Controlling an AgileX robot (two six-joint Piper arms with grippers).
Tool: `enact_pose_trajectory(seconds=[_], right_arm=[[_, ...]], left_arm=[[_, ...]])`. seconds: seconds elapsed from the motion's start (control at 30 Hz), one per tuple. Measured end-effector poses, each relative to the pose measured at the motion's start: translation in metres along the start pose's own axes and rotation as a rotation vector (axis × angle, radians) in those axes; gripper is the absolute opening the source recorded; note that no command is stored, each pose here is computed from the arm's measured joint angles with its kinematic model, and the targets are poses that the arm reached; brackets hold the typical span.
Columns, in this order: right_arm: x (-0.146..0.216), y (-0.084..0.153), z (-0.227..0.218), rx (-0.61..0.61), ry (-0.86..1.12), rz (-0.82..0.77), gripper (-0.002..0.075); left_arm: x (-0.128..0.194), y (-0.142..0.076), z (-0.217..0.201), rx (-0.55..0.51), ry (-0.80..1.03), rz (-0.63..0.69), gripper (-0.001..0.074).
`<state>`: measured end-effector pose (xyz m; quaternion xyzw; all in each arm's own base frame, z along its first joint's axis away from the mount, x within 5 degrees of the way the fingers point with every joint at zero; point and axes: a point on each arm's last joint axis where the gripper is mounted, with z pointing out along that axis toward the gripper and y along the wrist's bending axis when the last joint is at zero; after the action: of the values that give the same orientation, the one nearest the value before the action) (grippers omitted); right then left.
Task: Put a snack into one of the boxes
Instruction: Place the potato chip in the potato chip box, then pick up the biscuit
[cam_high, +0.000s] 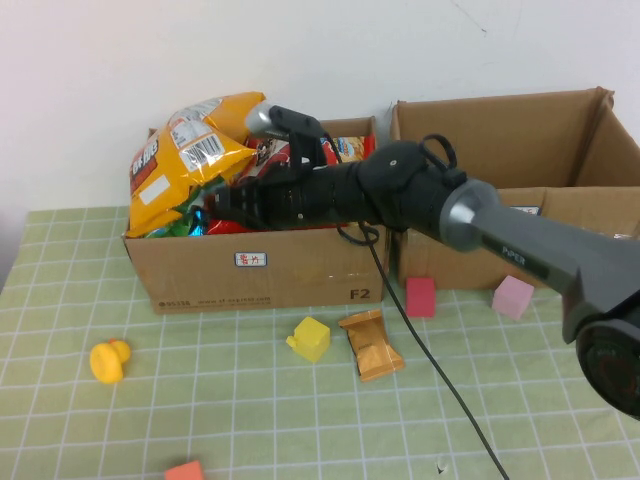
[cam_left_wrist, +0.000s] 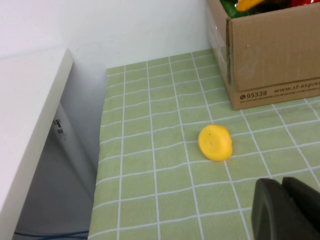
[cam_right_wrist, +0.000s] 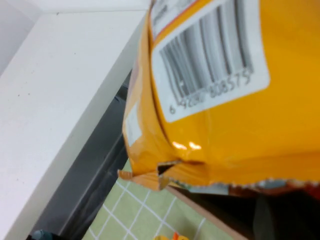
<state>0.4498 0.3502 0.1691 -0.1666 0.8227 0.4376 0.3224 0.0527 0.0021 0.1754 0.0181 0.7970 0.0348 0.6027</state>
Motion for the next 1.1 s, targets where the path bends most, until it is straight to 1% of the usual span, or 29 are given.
enact_pose_trajectory(seconds=[0.1, 0.2, 0.23, 0.3, 0.37, 0.4, 0.47, 0.5, 0.57, 0.63, 0.73, 0.8, 0.87, 0.93, 1.0, 1.03, 1.07, 1.1], right_arm=[[0.000, 0.000, 0.000, -0.004, -0.002, 0.010, 0.0004], [0.000, 0.000, 0.000, -0.011, -0.003, 0.014, 0.0064], [0.000, 0.001, 0.000, -0.017, -0.003, 0.020, 0.0107], [-0.001, 0.001, -0.001, -0.034, -0.008, 0.045, 0.0224], [-0.004, 0.002, -0.003, -0.078, -0.017, 0.090, 0.0350], [-0.006, 0.002, -0.005, -0.107, -0.021, 0.109, 0.0400], [-0.009, 0.001, -0.009, -0.170, -0.019, 0.139, 0.0451], [-0.012, 0.000, -0.013, -0.202, -0.017, 0.150, 0.0459], [-0.018, -0.003, -0.022, -0.254, -0.011, 0.150, 0.0448], [-0.025, -0.003, -0.034, -0.302, 0.005, 0.134, 0.0395], [-0.038, 0.005, -0.056, -0.390, 0.030, 0.077, 0.0240], [-0.046, 0.017, -0.072, -0.462, 0.050, 0.020, 0.0110], [-0.052, 0.032, -0.084, -0.509, 0.065, -0.033, 0.0053], [-0.058, 0.046, -0.098, -0.529, 0.083, -0.098, 0.0025], [-0.065, 0.063, -0.115, -0.512, 0.110, -0.197, 0.0014], [-0.067, 0.070, -0.122, -0.494, 0.124, -0.245, 0.0011], [-0.071, 0.080, -0.135, -0.460, 0.140, -0.309, 0.0009], [-0.073, 0.085, -0.143, -0.412, 0.168, -0.369, 0.0009]], left_arm=[[0.000, 0.000, 0.000, 0.000, 0.000, 0.000, -0.0002], [0.000, 0.000, 0.000, 0.000, 0.000, 0.000, -0.0002], [0.000, 0.000, 0.000, 0.000, 0.000, 0.000, -0.0002], [0.000, 0.000, 0.000, 0.000, 0.000, 0.000, -0.0002], [0.000, 0.000, 0.000, 0.000, 0.000, 0.000, -0.0002], [0.000, 0.000, 0.000, 0.000, 0.000, 0.000, -0.0002], [0.000, 0.000, 0.000, 0.000, 0.000, 0.000, -0.0002], [0.000, 0.000, 0.000, 0.000, 0.000, 0.000, -0.0002], [0.000, 0.000, 0.000, 0.000, 0.000, 0.000, -0.0002], [0.000, 0.000, 0.000, 0.000, 0.000, 0.000, -0.0002], [0.000, 0.000, 0.000, 0.000, 0.000, -0.003, -0.0002], [0.000, 0.000, 0.000, 0.000, 0.000, -0.003, -0.0002], [0.000, 0.000, 0.000, 0.000, 0.000, -0.003, -0.0002], [0.000, 0.000, 0.000, 0.000, 0.001, -0.003, -0.0002], [0.000, 0.000, 0.000, 0.000, 0.001, -0.003, -0.0002], [0.000, 0.000, 0.000, 0.000, 0.001, -0.003, -0.0002], [0.000, 0.000, 0.000, 0.000, 0.001, -0.003, -0.0002], [0.000, 0.000, 0.000, 0.000, 0.001, -0.003, -0.0002]])
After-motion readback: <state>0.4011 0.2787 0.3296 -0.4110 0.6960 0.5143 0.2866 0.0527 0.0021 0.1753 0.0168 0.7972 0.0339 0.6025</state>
